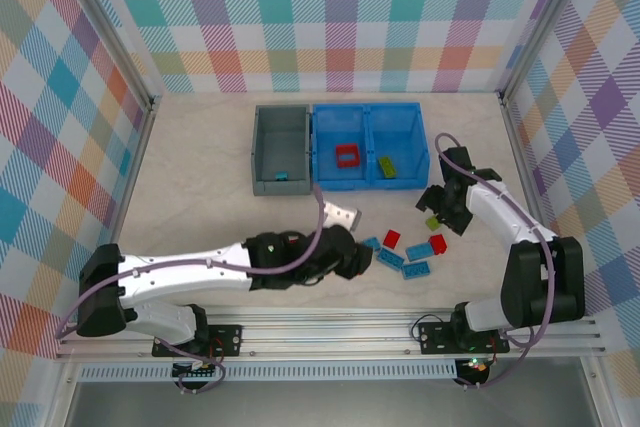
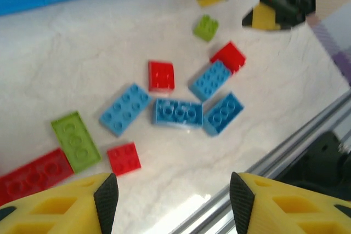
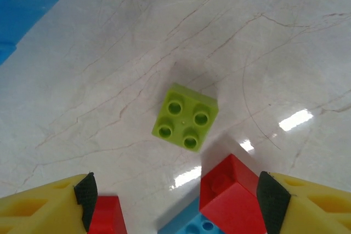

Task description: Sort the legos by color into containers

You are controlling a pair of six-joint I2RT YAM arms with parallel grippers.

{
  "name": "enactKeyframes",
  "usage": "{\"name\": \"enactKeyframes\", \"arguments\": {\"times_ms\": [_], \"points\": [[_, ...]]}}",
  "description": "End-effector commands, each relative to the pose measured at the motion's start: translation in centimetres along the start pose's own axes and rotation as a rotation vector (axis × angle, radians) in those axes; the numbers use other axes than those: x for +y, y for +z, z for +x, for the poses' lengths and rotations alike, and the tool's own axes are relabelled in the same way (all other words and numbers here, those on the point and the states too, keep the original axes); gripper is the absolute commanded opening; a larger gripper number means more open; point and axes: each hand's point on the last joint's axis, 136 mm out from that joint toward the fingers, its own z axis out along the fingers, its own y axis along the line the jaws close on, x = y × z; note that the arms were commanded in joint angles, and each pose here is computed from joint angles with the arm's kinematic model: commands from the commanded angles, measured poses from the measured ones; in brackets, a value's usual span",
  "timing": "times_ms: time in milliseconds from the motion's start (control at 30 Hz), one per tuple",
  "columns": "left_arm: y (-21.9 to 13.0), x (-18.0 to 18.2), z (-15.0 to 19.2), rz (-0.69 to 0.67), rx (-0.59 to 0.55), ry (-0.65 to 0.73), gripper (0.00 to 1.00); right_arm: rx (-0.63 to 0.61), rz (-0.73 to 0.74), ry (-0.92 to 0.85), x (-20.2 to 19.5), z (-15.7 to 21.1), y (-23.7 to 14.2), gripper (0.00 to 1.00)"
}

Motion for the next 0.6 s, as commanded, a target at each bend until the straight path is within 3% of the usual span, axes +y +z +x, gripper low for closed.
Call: {"name": "enactKeyframes", "arguments": {"times_ms": [0, 233, 567], "points": [[-1.8, -1.3, -2.5, 0.064, -0.146, -0.092, 0.58, 0.015, -0.048, 0.083, 0.5, 0.0, 1.5, 0.76], [-2.1, -1.5, -2.5, 0.065, -0.165, -0.081, 0.59, 0.035, -0.021, 0.130, -0.2, -0.2, 3.8, 0.70], [-2.4, -2.0, -3.0, 0.075, -0.176, -0.069, 0.59, 0.021, 0.028, 0.105, -0.8, -1.3, 5.9, 0.53]]}}
